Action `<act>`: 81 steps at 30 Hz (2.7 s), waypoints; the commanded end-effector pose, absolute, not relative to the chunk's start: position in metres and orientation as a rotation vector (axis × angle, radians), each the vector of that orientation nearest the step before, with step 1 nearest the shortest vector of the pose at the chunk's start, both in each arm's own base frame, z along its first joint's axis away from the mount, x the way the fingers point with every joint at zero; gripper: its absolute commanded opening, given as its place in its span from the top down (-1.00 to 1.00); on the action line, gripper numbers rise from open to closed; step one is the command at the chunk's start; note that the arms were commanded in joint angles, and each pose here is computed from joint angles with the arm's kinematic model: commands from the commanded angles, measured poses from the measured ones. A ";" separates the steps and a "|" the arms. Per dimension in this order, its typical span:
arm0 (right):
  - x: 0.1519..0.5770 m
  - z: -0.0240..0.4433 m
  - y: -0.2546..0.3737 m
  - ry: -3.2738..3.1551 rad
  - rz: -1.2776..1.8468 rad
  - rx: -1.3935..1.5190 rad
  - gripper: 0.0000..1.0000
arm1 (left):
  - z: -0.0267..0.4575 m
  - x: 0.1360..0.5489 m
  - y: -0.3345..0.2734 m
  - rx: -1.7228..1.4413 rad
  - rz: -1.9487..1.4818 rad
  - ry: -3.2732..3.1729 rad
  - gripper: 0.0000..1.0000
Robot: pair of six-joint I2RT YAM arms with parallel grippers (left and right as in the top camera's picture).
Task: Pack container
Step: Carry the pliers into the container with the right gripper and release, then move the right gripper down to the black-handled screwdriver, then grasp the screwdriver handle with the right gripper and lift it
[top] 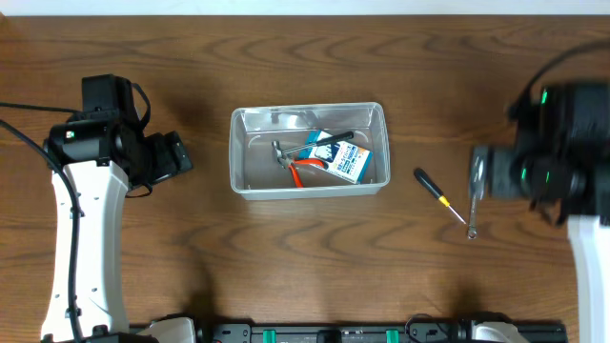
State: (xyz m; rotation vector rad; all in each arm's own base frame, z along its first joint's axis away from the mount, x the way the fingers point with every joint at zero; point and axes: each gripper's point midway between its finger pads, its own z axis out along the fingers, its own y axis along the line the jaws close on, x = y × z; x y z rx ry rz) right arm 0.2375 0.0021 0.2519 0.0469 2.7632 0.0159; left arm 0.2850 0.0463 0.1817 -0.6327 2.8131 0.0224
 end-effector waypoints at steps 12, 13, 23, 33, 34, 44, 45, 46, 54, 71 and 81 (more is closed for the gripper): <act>0.226 0.161 0.046 2.832 0.344 -0.429 -0.98 | 0.187 0.285 0.043 -0.618 -0.006 2.803 -0.96; 0.233 0.152 0.040 2.853 0.288 -0.460 -0.98 | 0.187 0.285 0.043 -0.618 -0.006 2.803 -0.96; 0.273 0.066 0.007 3.028 0.058 -0.763 -0.99 | 0.187 0.285 0.043 -0.617 -0.005 2.803 -0.96; 0.302 0.021 0.007 2.996 0.060 -0.893 -0.98 | 0.187 0.285 0.043 -0.618 -0.005 2.803 -0.96; 0.301 0.016 0.007 3.009 0.067 -0.896 -0.99 | 0.187 0.285 0.043 -0.618 -0.005 2.802 -0.96; 0.308 -0.021 0.013 3.039 0.057 -0.937 -0.89 | 0.188 0.287 0.043 -0.617 -0.006 2.798 -0.96; 0.310 -0.022 0.015 3.032 0.052 -0.944 -0.85 | 0.188 0.287 0.043 -0.616 -0.006 2.798 -0.96; 0.311 -0.023 0.016 3.026 0.050 -0.949 -0.84 | 0.188 0.286 0.043 -0.617 -0.006 2.798 -0.96; 0.320 -0.025 0.026 2.978 0.035 -0.983 -0.46 | 0.188 0.286 0.043 -0.617 -0.005 2.800 -0.96; 0.318 -0.024 0.032 3.019 0.056 -0.863 0.61 | 0.188 0.286 0.043 -0.617 -0.005 2.800 -0.96; 0.365 0.055 0.047 2.915 0.127 -0.699 0.97 | 0.188 0.286 0.043 -0.616 -0.005 2.800 -0.98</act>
